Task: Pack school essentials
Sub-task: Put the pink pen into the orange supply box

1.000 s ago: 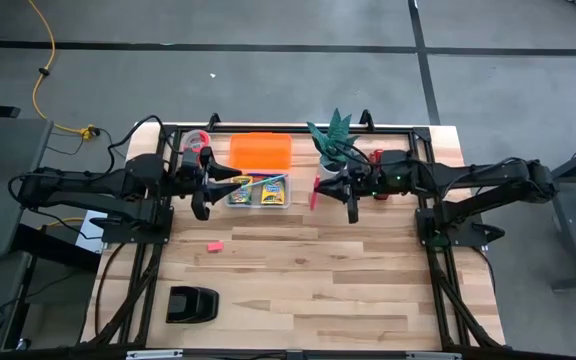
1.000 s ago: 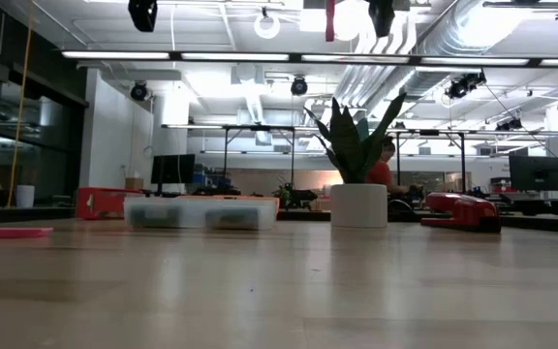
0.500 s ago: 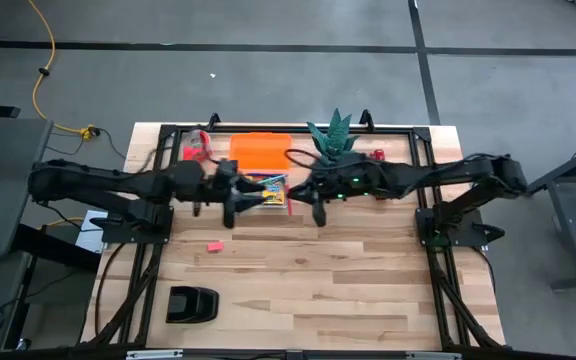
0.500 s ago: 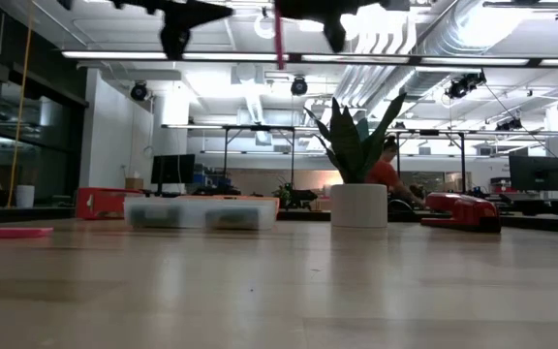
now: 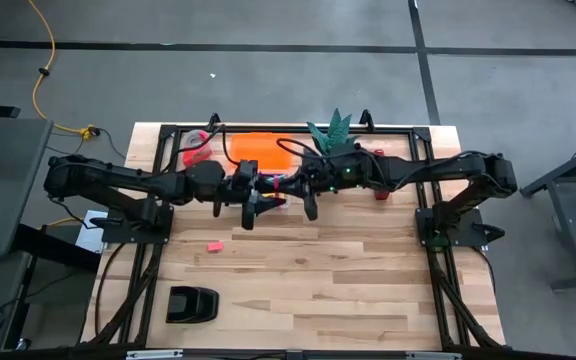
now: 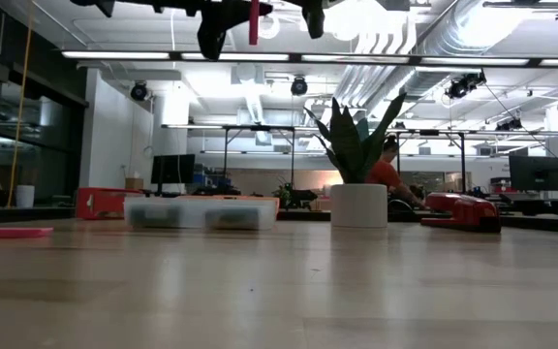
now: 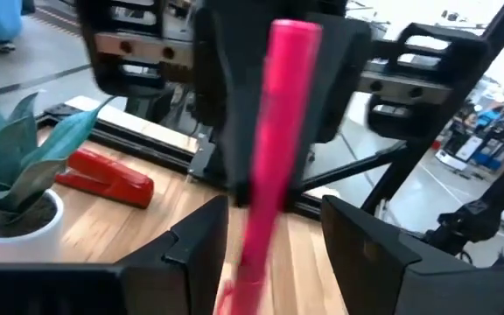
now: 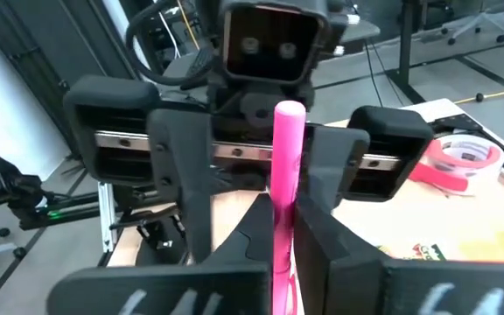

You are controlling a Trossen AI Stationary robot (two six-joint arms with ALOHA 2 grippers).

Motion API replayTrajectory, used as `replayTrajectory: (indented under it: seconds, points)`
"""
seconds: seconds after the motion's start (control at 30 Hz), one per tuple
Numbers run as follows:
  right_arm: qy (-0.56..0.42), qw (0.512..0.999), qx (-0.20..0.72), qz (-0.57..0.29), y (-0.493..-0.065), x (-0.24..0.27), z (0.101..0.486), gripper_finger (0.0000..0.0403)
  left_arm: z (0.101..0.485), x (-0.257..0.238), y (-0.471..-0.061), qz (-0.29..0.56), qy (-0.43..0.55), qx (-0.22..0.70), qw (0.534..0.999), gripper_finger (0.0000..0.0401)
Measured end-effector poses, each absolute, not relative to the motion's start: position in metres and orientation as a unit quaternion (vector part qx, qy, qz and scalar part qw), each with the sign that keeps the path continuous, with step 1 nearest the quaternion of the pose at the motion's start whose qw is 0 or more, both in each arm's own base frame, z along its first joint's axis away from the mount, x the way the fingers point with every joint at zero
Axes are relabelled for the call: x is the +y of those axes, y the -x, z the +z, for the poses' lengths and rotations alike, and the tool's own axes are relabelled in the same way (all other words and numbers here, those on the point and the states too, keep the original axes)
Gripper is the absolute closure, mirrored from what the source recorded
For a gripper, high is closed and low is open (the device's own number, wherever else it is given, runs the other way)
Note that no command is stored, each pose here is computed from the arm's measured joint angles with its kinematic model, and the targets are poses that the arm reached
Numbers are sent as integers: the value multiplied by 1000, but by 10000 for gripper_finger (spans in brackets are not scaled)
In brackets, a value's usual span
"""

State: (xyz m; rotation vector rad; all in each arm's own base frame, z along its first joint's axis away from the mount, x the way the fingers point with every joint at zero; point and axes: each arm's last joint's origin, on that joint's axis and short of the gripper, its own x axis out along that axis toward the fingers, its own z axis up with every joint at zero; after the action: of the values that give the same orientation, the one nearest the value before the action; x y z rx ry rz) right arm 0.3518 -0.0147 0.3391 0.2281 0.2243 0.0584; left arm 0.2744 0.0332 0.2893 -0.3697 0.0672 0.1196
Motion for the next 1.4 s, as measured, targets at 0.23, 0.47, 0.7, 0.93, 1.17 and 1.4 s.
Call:
replayTrajectory:
  seconds: [0.23,0.47,0.7,0.93,1.17,1.4]
  points:
    - [-113,988,105,30,-352,-15,340,402,290,35,-272,64,183,35,980,279]
    - [-113,988,102,31,-352,-15,342,402,292,37,-268,68,153,42,985,384]
    - [-99,990,101,24,-352,-15,341,384,291,39,-267,78,153,48,984,370]
    - [-109,981,162,9,-332,-14,344,285,299,48,-241,142,133,81,978,387]
    - [-69,974,215,-24,-289,-14,361,227,325,42,-191,161,92,45,982,384]
    - [-114,986,107,-53,-247,-13,350,224,317,32,-160,156,96,-29,983,385]
